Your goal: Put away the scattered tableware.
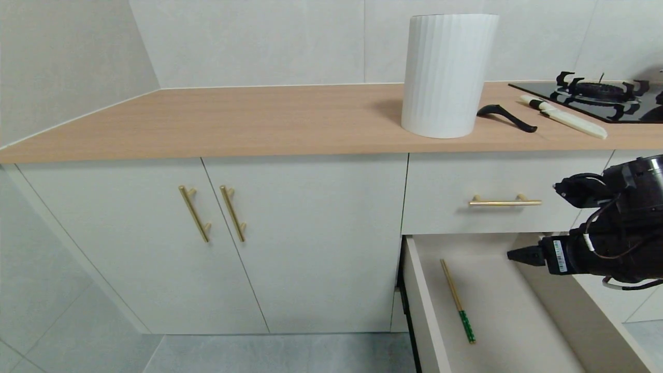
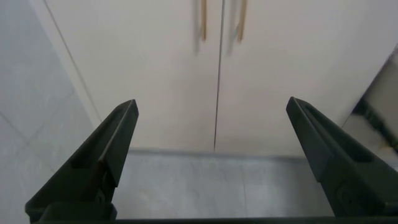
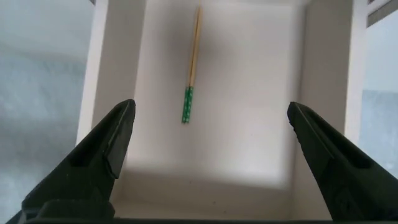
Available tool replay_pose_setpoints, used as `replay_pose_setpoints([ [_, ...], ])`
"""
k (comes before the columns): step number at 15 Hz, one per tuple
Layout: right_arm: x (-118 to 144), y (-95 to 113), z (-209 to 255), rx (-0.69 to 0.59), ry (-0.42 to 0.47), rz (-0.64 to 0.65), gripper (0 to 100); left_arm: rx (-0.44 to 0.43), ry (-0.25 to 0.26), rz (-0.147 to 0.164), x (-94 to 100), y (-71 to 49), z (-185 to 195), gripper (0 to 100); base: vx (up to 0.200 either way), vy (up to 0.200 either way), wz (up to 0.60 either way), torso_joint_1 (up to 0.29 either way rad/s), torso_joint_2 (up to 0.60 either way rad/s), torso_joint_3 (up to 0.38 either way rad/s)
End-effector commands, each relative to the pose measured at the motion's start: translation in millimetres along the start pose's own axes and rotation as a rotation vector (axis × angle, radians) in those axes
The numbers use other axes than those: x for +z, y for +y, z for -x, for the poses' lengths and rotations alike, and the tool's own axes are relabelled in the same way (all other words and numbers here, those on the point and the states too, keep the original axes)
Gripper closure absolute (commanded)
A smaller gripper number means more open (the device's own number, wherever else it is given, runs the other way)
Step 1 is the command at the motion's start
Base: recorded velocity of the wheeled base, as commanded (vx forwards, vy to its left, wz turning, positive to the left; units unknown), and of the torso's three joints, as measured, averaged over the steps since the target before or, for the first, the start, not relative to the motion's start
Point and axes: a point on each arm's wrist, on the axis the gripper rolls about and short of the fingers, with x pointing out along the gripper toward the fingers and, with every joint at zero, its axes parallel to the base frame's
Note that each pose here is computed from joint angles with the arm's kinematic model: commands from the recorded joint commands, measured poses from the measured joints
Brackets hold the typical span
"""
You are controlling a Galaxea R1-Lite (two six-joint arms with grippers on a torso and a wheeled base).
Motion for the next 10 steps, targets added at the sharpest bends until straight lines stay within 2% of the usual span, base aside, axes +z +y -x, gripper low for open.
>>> replay_pose_setpoints([
  [1,1.8,-0.9,11.5,0.002,-0.038,0.004,0,0.001,-0.003,0.000,0.3,0.0,0.0,0,0.000,0.000,0.00,0.071,-0.33,-0.349],
  [5,-0.5,-0.8,12.4,0.003,-0.036,0.008,0,0.001,-0.004,0.001,0.7,0.0,0.1,0,0.000,0.000,0.00,0.082,-0.53,-0.344],
  [10,-1.9,-0.8,10.6,0.002,-0.028,0.020,0,0.001,-0.003,0.000,0.3,0.0,0.0,0,0.000,0.000,0.00,0.143,-0.46,-0.328],
])
